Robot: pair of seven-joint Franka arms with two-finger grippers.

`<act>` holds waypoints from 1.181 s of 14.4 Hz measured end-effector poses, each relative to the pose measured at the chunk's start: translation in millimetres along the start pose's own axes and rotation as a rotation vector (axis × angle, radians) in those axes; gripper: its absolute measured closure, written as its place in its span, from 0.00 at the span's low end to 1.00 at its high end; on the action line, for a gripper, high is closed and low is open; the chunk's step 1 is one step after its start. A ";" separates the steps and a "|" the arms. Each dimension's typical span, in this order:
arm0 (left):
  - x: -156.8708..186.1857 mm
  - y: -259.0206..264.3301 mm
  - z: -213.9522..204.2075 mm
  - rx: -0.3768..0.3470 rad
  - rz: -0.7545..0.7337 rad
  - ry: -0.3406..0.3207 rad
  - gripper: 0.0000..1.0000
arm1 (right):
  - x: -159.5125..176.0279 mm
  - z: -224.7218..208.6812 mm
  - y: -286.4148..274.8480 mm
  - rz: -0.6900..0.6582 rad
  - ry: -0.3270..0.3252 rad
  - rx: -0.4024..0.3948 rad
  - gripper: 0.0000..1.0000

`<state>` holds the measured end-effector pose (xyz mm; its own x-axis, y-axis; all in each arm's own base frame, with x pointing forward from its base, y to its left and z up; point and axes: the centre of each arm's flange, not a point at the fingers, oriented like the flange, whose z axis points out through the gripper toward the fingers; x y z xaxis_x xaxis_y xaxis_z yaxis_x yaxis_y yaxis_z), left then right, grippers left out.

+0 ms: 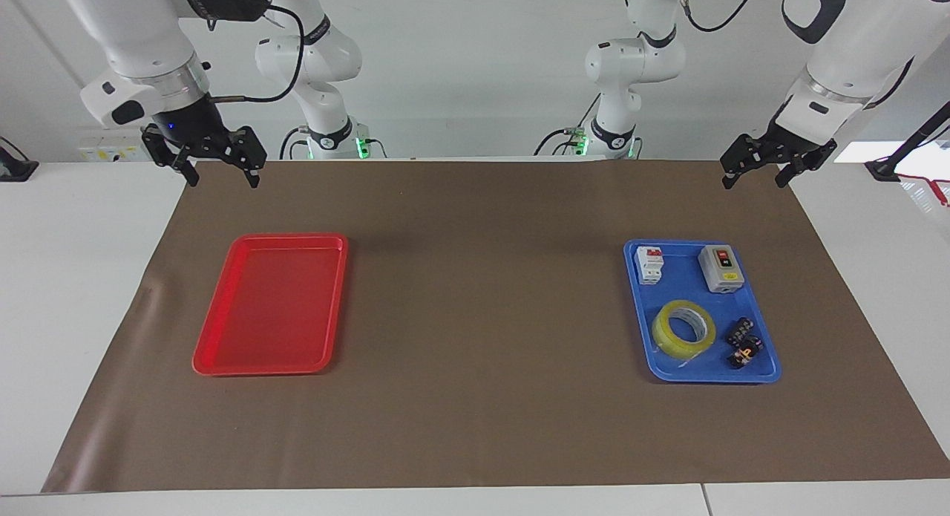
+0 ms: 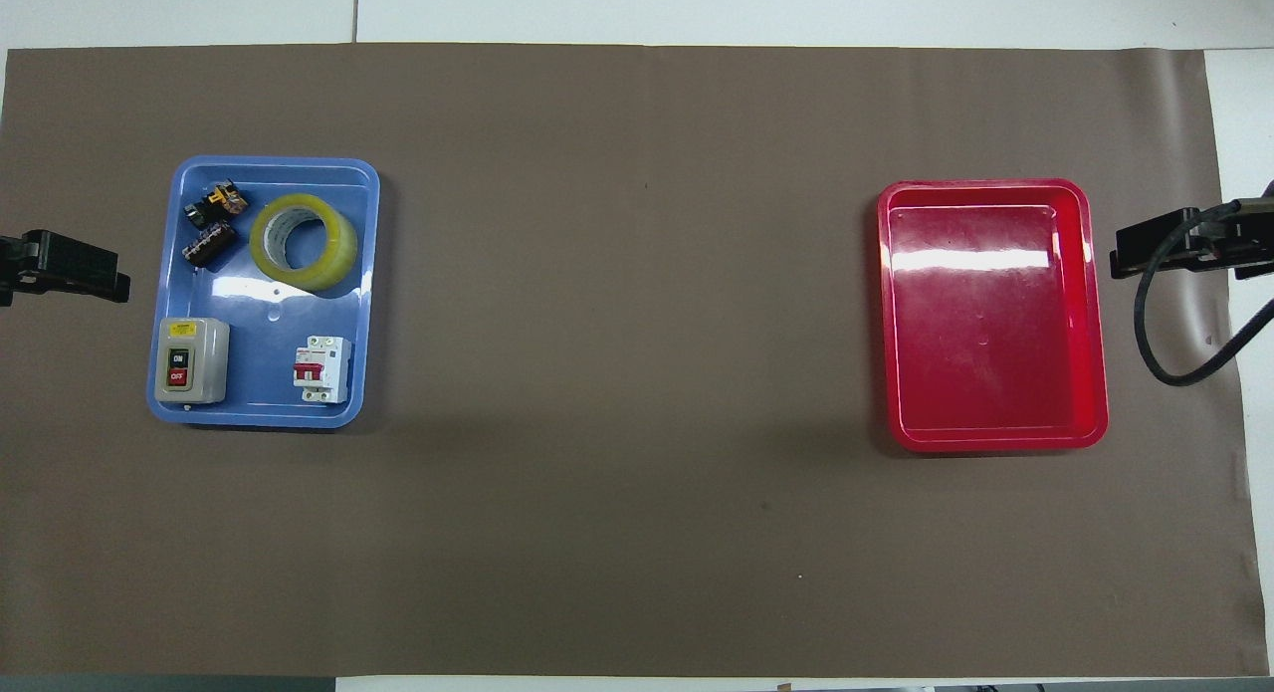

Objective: Place and move tape with both arms

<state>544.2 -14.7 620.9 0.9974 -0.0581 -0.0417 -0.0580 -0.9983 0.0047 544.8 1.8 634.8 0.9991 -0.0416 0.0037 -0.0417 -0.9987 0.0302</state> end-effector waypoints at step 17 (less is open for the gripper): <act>12.4 1.6 13.6 0.003 0.003 0.082 0.00 | -0.6 0.5 -1.4 -0.003 -0.005 0.000 0.00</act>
<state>556.0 -17.1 606.8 0.9973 -0.0613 0.0407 -0.0614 -0.9981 0.0019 544.3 3.2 634.2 0.9992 -0.0392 -0.0015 -0.0391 -0.9988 0.0304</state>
